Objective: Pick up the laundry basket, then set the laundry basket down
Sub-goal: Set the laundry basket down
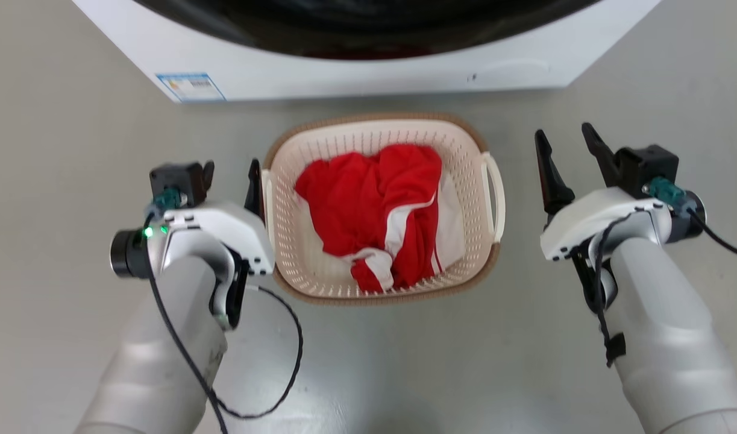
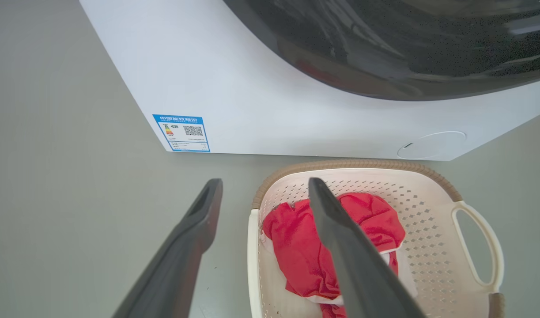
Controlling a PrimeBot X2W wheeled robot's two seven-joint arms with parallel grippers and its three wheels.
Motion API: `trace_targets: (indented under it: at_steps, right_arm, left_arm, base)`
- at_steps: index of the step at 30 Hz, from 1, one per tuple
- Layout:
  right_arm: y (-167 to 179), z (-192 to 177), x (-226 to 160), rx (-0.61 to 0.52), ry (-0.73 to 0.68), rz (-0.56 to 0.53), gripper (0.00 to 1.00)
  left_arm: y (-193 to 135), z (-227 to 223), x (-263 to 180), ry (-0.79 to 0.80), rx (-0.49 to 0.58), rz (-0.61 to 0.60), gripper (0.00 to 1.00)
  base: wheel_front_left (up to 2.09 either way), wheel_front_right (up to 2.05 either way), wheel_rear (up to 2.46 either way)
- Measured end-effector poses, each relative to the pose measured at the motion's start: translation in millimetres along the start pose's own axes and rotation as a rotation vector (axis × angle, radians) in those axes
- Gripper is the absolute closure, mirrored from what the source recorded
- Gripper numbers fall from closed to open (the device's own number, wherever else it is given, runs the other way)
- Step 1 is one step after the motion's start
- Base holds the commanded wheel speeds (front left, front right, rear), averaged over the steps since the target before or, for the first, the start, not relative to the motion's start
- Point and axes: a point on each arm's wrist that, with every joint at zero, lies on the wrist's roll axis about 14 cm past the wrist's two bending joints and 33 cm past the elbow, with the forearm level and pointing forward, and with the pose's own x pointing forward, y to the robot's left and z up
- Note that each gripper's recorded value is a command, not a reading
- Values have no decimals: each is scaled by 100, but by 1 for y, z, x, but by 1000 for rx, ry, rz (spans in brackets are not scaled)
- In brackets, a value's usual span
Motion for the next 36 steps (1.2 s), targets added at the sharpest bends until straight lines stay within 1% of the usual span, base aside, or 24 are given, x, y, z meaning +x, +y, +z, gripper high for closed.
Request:
trace_targets:
  at_steps: [4, 5, 6, 13, 18, 24, 36]
  right_arm:
    - [0, 22, -17, -5, -59, -9, 0]
    - [0, 22, -17, -5, -59, -9, 0]
    - [0, 33, -26, -3, -87, -14, 0]
    - [2, 56, -52, -11, -155, -14, 0]
    - [0, 58, -78, -10, -176, -26, 0]
    - [-8, 64, -105, -17, -210, -48, 0]
    - [-11, 63, -157, -14, -270, -71, 0]
  left_arm:
    - [4, 13, -23, -44, -19, 9, 0]
    - [4, 13, -23, -44, -19, 9, 0]
    - [7, 19, -34, -64, -30, 16, 0]
    - [14, 38, -63, -138, -61, 24, 0]
    - [16, 44, -88, -181, -63, 21, 0]
    - [19, 52, -113, -237, -100, 34, 0]
    - [27, 49, -162, -310, -127, 64, 0]
  base:
    - [0, 0, 0]
    - [0, 0, 0]
    - [0, 0, 0]
    - [0, 0, 0]
    - [0, 0, 0]
    - [0, 0, 0]
    - [0, 0, 0]
